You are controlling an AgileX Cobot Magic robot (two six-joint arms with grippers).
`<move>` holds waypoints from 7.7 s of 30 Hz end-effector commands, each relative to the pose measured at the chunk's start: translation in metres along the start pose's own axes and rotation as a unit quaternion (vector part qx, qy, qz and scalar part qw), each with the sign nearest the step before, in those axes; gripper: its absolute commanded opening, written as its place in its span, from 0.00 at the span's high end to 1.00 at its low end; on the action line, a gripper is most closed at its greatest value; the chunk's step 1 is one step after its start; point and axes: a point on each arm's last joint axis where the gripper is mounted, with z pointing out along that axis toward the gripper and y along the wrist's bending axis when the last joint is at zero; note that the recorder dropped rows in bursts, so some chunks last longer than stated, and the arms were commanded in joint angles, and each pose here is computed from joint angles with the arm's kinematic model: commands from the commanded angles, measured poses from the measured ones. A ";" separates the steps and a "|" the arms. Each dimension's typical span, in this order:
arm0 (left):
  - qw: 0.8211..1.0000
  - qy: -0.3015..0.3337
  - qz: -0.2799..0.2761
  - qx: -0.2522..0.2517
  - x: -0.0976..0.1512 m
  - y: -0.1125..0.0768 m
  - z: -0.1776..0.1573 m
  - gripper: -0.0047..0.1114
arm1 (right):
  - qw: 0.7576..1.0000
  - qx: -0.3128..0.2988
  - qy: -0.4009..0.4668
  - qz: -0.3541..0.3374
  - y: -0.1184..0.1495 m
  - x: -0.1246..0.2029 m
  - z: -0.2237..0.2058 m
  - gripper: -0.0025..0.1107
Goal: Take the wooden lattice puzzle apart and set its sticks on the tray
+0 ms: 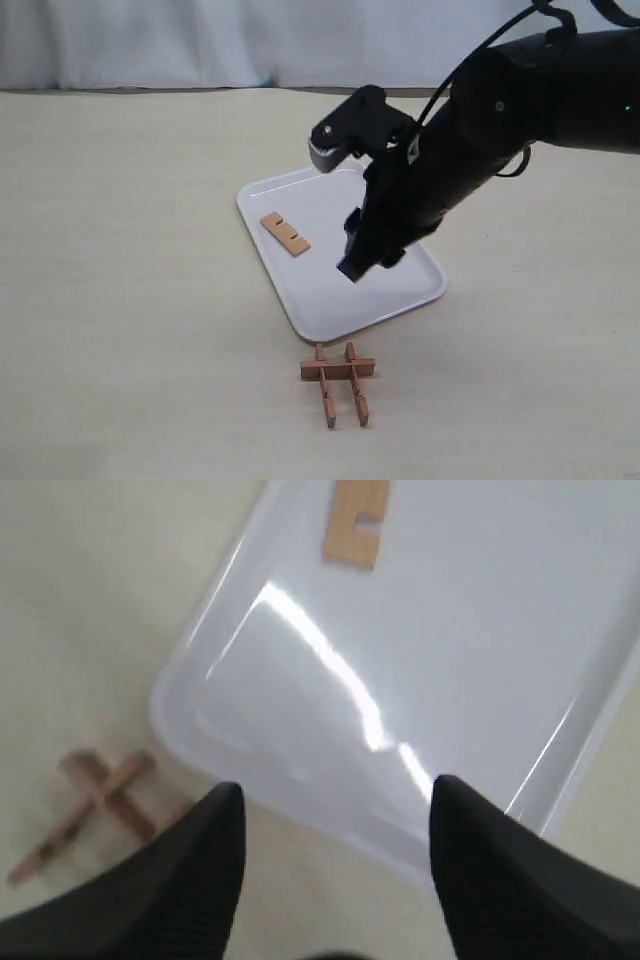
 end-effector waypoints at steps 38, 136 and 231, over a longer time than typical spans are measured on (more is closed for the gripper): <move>1.000 -0.003 0.000 0.004 0.000 0.000 0.000 0.96 | 0.948 -0.100 0.041 -0.299 0.051 0.061 0.062 0.60; 1.000 -0.003 0.001 0.004 0.000 0.000 0.000 0.96 | 0.970 0.074 -0.181 0.145 -0.025 0.014 0.070 0.49; 1.000 -0.003 0.000 0.004 0.000 0.000 0.000 0.96 | 0.988 0.072 0.073 0.112 0.062 0.058 0.091 0.51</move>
